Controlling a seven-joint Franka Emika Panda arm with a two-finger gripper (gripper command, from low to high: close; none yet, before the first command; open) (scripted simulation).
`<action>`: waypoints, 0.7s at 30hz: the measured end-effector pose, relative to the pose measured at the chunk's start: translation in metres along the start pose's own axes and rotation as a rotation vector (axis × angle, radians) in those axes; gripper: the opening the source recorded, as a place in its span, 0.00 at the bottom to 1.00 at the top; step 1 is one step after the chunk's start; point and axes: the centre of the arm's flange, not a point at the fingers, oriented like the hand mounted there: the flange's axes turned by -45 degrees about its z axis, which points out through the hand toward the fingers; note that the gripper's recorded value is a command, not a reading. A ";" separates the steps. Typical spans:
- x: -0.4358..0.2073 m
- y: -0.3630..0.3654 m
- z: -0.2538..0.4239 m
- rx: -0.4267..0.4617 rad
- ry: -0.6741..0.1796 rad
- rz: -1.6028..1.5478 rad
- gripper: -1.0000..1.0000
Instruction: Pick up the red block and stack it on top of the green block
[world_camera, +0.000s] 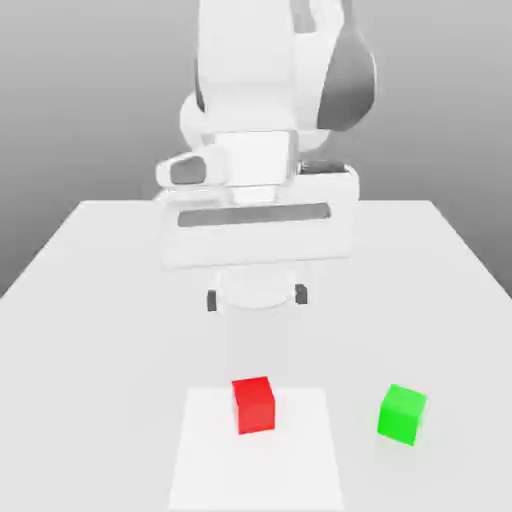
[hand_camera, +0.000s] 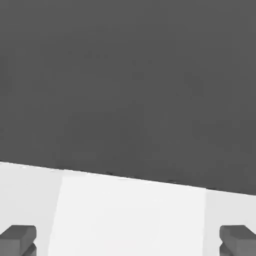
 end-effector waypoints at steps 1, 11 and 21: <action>-0.015 -0.002 0.024 0.000 -0.045 -0.013 0.50; -0.059 -0.005 0.129 0.001 -0.141 -0.042 0.00; -0.053 -0.005 0.101 0.000 -0.141 -0.043 0.00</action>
